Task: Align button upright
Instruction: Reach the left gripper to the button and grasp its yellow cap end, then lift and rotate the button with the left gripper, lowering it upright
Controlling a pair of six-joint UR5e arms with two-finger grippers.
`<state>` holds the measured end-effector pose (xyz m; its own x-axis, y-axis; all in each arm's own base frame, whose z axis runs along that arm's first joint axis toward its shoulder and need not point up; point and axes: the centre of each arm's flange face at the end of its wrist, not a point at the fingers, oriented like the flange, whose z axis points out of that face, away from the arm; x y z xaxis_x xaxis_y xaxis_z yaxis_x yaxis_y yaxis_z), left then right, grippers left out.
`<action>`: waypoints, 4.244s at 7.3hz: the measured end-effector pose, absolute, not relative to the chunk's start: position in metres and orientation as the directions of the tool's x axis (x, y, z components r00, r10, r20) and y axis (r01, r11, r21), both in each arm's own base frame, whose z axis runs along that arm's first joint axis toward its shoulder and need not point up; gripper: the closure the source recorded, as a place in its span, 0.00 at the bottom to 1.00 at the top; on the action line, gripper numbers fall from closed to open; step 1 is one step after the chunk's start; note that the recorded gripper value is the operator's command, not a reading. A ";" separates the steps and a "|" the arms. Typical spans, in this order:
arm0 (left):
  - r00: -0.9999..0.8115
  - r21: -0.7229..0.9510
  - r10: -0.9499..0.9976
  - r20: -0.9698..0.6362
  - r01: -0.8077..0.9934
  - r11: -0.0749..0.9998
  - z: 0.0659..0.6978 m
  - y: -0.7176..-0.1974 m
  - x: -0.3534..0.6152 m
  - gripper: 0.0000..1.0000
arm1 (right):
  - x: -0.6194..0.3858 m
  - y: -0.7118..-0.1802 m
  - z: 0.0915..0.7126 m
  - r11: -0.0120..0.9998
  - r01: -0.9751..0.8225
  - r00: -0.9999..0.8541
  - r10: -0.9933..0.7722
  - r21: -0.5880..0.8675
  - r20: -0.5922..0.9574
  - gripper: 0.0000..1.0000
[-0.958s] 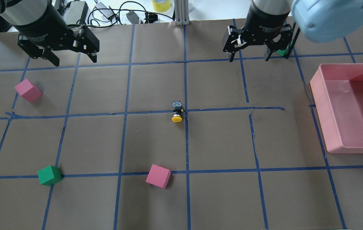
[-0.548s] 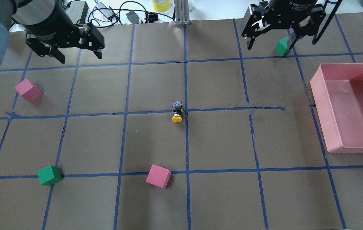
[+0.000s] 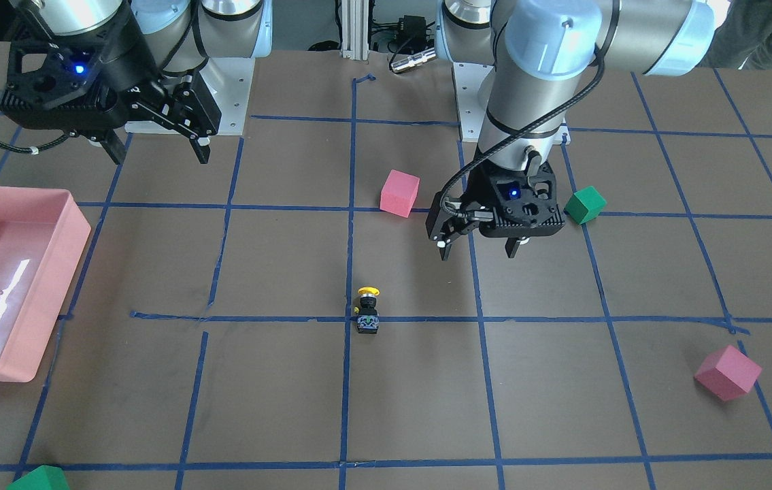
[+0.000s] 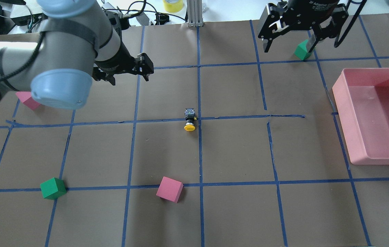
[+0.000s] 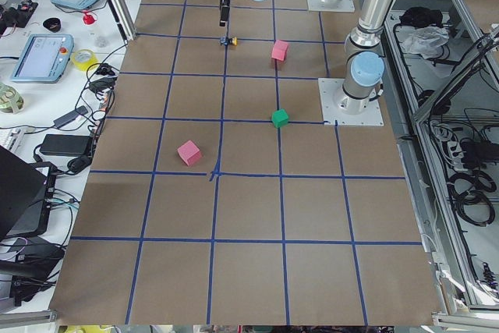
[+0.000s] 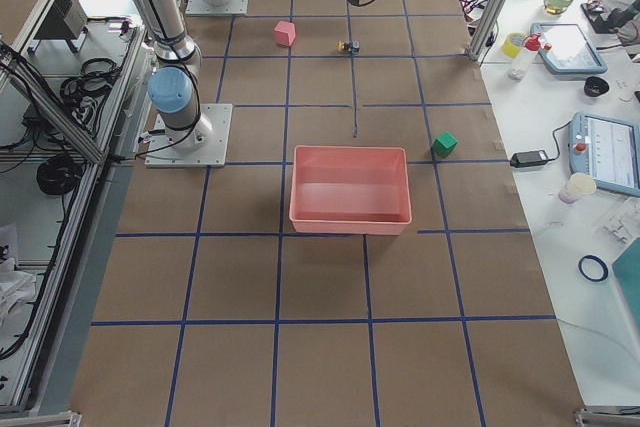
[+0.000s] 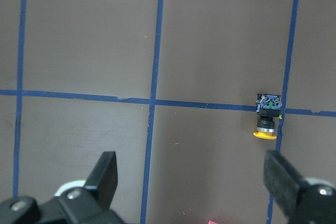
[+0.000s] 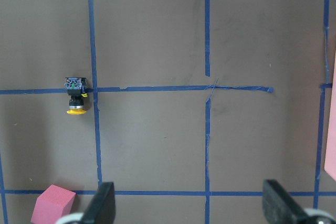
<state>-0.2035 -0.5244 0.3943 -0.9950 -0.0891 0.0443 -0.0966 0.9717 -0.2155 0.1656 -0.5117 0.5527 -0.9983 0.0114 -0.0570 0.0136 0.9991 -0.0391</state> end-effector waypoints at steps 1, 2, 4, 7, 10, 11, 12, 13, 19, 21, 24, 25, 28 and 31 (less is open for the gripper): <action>-0.991 -0.242 -0.118 0.066 -0.131 0.961 0.374 -0.529 -0.215 0.03 | 0.166 -0.511 0.553 0.999 0.014 -0.998 0.012 -0.039 -0.057 0.00; -0.986 -0.253 -0.142 0.083 -0.158 0.954 0.354 -0.532 -0.234 0.03 | 0.165 -0.511 0.552 0.999 0.015 -0.998 0.013 -0.037 -0.054 0.00; -0.987 -0.263 -0.138 0.080 -0.154 0.953 0.298 -0.520 -0.281 0.05 | 0.165 -0.511 0.551 0.999 0.019 -0.999 0.017 -0.033 -0.050 0.00; -0.988 -0.314 -0.147 0.049 -0.155 0.937 0.227 -0.502 -0.317 0.06 | 0.165 -0.513 0.547 0.999 0.021 -0.999 0.020 -0.024 -0.050 0.00; -0.990 -0.328 -0.141 0.027 -0.142 0.934 0.187 -0.486 -0.330 0.17 | 0.165 -0.514 0.546 0.999 0.025 -0.998 0.023 -0.022 -0.051 0.00; -0.991 -0.320 -0.136 0.002 -0.129 0.938 0.178 -0.477 -0.328 0.19 | 0.165 -0.514 0.546 0.999 0.025 -0.998 0.024 -0.021 -0.051 0.00; -0.991 -0.313 -0.133 -0.010 -0.123 0.942 0.173 -0.473 -0.328 0.22 | 0.165 -0.514 0.545 0.999 0.024 -0.998 0.023 -0.021 -0.051 0.00; -0.992 -0.309 -0.129 -0.013 -0.119 0.944 0.171 -0.471 -0.327 0.25 | 0.165 -0.515 0.545 0.999 0.024 -0.998 0.023 -0.022 -0.052 0.00; -0.999 -0.307 0.004 -0.038 0.016 0.951 0.175 -0.473 -0.330 0.38 | 0.165 -0.515 0.543 1.000 0.025 -0.998 0.024 -0.019 -0.055 0.00; -0.995 -0.306 0.079 -0.066 0.095 0.947 0.176 -0.475 -0.331 0.52 | 0.165 -0.516 0.543 0.999 0.026 -0.998 0.024 -0.019 -0.055 0.00; -0.991 -0.303 0.103 -0.080 0.123 0.945 0.174 -0.476 -0.331 1.00 | 0.165 -0.516 0.542 0.999 0.026 -0.998 0.025 -0.019 -0.054 0.00; -0.991 -0.304 0.105 -0.082 0.125 0.944 0.174 -0.477 -0.331 1.00 | 0.165 -0.516 0.542 0.999 0.026 -0.998 0.025 -0.019 -0.054 0.00; -0.993 -0.329 0.091 -0.080 0.113 0.938 0.211 -0.497 -0.328 1.00 | 0.165 -0.516 0.542 0.999 0.027 -0.998 0.026 -0.019 -0.054 0.00; -0.993 -0.193 -0.114 -0.030 -0.106 0.975 0.259 -0.530 -0.322 1.00 | 0.164 -0.516 0.542 0.999 0.029 -0.998 0.028 -0.019 -0.054 0.00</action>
<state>-0.3225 -0.5303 0.2591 -0.9930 -0.1140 -0.0300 -0.1062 0.9755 -0.1928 0.1636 -0.5161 0.5424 -0.9981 0.0280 -0.0543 0.0291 0.9994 -0.0193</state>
